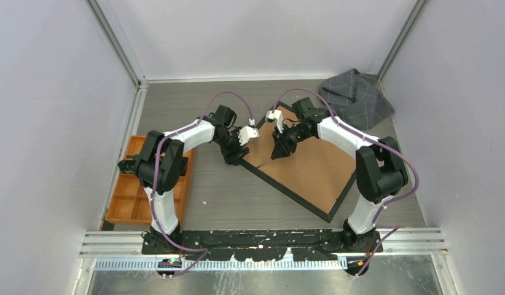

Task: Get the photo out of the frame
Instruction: Release the photo frame item from the photo frame.

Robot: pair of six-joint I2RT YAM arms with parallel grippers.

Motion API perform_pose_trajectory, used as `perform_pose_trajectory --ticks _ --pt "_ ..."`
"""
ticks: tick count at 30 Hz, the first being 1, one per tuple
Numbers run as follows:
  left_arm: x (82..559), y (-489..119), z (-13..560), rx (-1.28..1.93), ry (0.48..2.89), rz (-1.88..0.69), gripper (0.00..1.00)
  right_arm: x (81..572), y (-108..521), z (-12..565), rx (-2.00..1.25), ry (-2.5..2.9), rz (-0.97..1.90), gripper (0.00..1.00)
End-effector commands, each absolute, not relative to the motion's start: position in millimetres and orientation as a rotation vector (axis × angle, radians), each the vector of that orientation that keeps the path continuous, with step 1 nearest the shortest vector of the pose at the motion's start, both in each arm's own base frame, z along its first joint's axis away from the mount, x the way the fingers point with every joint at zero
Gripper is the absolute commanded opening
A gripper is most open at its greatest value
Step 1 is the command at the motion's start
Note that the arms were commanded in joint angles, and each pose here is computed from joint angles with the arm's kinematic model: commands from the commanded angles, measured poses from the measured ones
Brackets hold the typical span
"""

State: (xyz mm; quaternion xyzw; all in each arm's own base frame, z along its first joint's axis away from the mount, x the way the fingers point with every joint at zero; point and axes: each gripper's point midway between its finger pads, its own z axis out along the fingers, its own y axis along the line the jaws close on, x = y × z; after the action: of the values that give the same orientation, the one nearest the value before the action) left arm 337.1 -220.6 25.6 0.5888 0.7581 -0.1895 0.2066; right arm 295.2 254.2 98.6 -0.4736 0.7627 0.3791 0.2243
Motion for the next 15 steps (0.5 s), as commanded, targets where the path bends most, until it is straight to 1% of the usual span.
perform_pose_trajectory --ticks 1,7,15 --pt "345 -226 22 1.622 2.11 -0.521 0.69 263 272 92 -1.538 2.039 0.959 0.01" --pt "346 -226 21 1.618 2.112 -0.515 0.68 232 296 93 -1.697 1.95 0.919 0.01" --pt "346 -226 20 1.624 2.119 -0.501 0.68 210 315 84 -1.818 1.899 0.824 0.01"
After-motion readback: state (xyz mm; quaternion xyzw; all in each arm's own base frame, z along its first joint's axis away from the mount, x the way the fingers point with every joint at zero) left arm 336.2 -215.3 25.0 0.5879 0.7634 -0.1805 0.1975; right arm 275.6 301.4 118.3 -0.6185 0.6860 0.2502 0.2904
